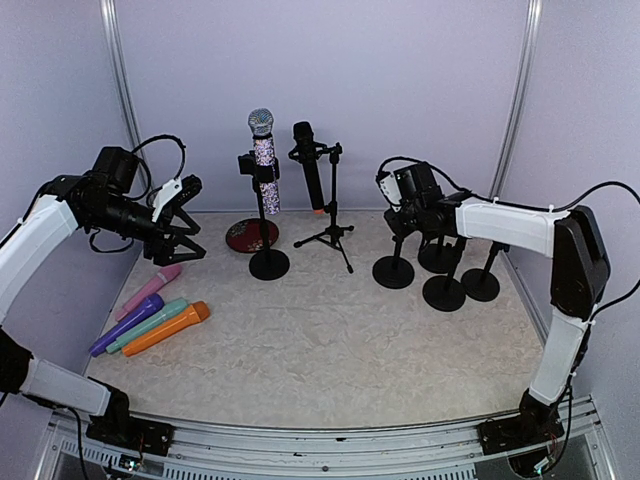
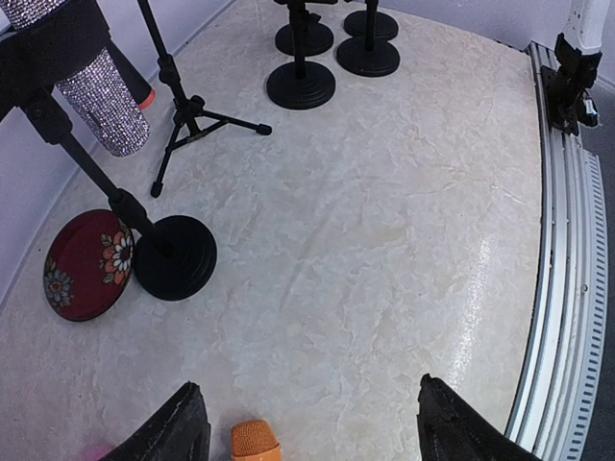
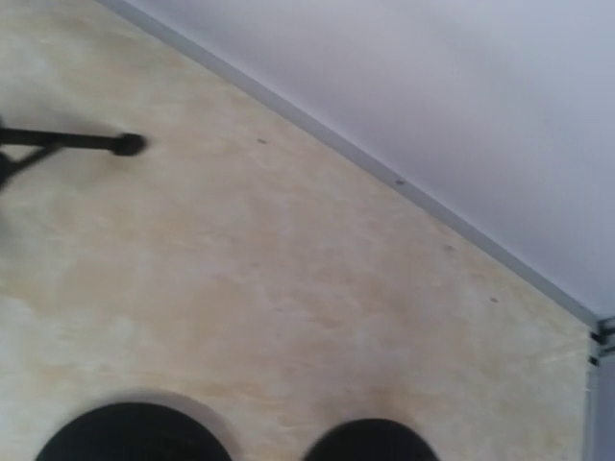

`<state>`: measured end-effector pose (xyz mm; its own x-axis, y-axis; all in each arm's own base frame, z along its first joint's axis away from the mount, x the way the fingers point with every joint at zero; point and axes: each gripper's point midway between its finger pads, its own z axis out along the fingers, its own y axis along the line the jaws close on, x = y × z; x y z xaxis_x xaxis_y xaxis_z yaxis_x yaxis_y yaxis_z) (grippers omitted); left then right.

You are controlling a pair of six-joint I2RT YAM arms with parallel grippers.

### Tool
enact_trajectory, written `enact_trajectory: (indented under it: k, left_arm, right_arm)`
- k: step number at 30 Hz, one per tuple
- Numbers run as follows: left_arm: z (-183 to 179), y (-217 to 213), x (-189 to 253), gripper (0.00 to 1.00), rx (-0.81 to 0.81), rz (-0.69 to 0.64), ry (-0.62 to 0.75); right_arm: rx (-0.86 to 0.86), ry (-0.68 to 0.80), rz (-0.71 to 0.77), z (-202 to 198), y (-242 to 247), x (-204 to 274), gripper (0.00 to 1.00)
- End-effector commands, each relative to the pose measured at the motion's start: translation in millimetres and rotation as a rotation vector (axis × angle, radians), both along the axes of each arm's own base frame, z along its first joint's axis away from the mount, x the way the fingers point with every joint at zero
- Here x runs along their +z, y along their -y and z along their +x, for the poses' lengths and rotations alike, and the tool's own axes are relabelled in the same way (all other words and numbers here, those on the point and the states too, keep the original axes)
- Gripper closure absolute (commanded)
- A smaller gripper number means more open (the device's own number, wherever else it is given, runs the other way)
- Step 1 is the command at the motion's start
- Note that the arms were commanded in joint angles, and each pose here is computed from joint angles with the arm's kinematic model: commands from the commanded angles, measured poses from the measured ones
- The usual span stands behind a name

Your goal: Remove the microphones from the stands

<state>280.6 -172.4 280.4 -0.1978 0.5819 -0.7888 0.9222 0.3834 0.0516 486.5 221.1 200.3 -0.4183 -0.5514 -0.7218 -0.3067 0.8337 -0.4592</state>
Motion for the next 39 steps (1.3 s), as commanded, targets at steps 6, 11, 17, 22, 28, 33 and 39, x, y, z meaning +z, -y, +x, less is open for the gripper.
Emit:
enact_trajectory:
  k: [6,11,17,22,28,33,39]
  left_arm:
    - [-1.9,-1.3,6.4,0.28,-0.01,0.004,0.011]
    - [-1.1,-3.1,4.6,0.26,-0.002,0.015,0.013]
    - [0.7,-4.8,4.5,0.23,0.01,0.019,0.014]
    - [4.2,-7.6,4.2,0.21,0.026,0.015,0.017]
    - [6.1,-8.6,7.2,0.2,0.04,0.005,0.02]
    - [3.3,-11.4,9.0,0.2,0.041,0.017,0.033]
    - [1.2,-11.2,12.0,0.2,0.034,0.014,0.034]
  right_arm:
    - [-0.181,-0.041,-0.229,26.9,85.8,-17.5,0.63]
    - [-0.207,-0.006,-0.163,37.9,88.0,8.8,0.29]
    - [-0.125,0.147,0.112,39.3,45.4,114.8,0.07]
    - [0.031,0.237,0.24,26.2,-17.4,178.4,0.0]
    - [0.264,0.155,0.353,23.4,-102.5,163.5,0.01]
    - [0.294,0.151,0.335,38.6,-132.0,138.8,0.1]
    - [0.243,0.188,0.271,66.8,-136.6,105.8,0.23]
